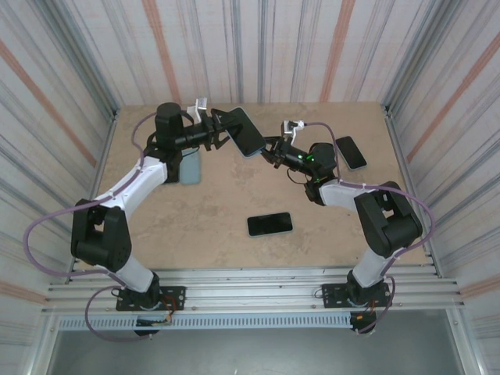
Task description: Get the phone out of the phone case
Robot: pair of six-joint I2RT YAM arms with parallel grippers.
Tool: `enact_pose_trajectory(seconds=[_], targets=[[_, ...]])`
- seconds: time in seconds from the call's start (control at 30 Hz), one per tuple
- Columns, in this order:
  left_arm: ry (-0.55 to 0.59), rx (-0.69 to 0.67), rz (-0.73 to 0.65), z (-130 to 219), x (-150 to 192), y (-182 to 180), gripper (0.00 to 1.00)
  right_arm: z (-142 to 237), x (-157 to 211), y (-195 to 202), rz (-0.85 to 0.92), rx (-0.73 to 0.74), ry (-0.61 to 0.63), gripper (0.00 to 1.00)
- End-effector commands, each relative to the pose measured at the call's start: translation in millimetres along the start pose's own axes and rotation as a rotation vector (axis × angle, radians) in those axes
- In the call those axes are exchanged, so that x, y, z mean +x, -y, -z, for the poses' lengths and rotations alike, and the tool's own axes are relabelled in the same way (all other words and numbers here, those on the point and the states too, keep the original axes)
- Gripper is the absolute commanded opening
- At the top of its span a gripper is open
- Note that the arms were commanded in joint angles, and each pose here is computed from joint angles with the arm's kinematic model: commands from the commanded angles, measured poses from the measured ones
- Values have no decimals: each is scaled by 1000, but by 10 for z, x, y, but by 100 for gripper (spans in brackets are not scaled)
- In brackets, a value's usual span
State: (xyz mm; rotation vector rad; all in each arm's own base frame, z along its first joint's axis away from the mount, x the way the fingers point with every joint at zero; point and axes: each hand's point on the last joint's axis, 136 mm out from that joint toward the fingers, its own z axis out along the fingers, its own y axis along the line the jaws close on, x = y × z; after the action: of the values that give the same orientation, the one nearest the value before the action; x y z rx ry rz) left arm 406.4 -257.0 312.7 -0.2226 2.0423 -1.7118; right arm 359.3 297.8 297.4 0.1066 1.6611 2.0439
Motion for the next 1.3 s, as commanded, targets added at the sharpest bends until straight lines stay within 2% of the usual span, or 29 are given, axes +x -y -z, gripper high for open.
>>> enact_pose_trajectory(seconds=[0.0,0.2,0.43,0.57,0.77,1.13,1.27], targets=[[48,-41,-55,140,-36,68,72,-23,-154,-199,64,-59,62,4],[108,-69,-4,308,101,4,73,-36,-335,-113,103,-2,150,5],[210,-54,144,442,387,24,70,-29,-501,-25,168,105,266,5],[233,-23,183,387,576,179,66,-51,-520,-19,190,127,308,5],[203,28,213,166,763,408,60,-93,-478,-43,215,135,339,4],[274,-15,273,-8,744,228,50,-128,-392,-182,255,125,360,5],[306,15,299,-52,682,226,50,-128,-377,-209,271,129,358,5]])
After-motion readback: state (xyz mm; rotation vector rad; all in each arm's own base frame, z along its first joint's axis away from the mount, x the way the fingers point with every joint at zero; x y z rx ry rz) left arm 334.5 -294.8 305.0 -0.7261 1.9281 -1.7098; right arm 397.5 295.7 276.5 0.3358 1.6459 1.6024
